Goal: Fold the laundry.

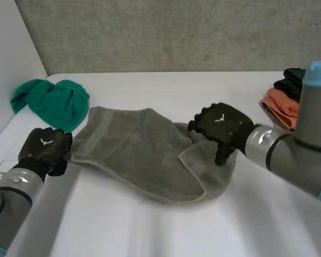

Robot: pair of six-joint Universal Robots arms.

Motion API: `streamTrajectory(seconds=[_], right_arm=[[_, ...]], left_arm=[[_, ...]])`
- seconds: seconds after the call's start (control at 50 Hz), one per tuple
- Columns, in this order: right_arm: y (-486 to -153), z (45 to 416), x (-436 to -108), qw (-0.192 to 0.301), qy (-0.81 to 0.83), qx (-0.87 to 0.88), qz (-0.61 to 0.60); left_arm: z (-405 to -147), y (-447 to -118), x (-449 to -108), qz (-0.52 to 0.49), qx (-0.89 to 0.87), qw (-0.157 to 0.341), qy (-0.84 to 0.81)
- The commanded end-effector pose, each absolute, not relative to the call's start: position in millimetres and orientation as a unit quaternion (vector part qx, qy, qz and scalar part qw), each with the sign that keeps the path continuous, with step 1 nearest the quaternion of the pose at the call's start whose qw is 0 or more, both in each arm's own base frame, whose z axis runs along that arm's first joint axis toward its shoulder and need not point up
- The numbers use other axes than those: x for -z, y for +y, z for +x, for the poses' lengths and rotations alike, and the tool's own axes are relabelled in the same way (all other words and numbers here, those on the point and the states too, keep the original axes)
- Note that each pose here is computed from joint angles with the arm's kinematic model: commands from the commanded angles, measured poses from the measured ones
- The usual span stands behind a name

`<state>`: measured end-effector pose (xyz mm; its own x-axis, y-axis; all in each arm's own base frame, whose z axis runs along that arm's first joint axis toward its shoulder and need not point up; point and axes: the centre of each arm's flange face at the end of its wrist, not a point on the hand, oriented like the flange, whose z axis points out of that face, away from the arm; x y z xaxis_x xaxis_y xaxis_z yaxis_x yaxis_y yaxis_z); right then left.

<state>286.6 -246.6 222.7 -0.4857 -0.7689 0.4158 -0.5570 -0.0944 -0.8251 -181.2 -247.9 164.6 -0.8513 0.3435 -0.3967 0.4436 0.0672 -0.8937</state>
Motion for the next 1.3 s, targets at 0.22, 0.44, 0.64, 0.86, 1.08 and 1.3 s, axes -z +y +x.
streamTrajectory(seconds=[0.22, 0.44, 0.64, 0.86, 1.08, 1.3], right_arm=[[-278, 322, -159, 0.090, 0.566, 0.445, -0.688], [-311, 336, -140, 0.015, 0.550, 0.522, -0.652], [-320, 294, -260, -0.010, 0.590, 0.648, -0.482], [-272, 203, -357, -0.093, 0.633, 0.629, -0.442], [-264, 183, -364, -0.106, 0.664, 0.604, -0.427], [-354, 183, -297, -0.106, 0.719, 0.541, -0.424]], left_arm=[[-179, -235, -170, 0.268, 0.627, 0.038, 0.730], [-180, -237, -176, 0.266, 0.636, 0.039, 0.723], [-176, -236, -231, 0.248, 0.702, 0.059, 0.665], [-175, -217, -303, 0.246, 0.742, 0.062, 0.621], [-174, -222, -322, 0.265, 0.712, 0.051, 0.648], [-195, -314, -256, 0.334, 0.629, 0.063, 0.700]])
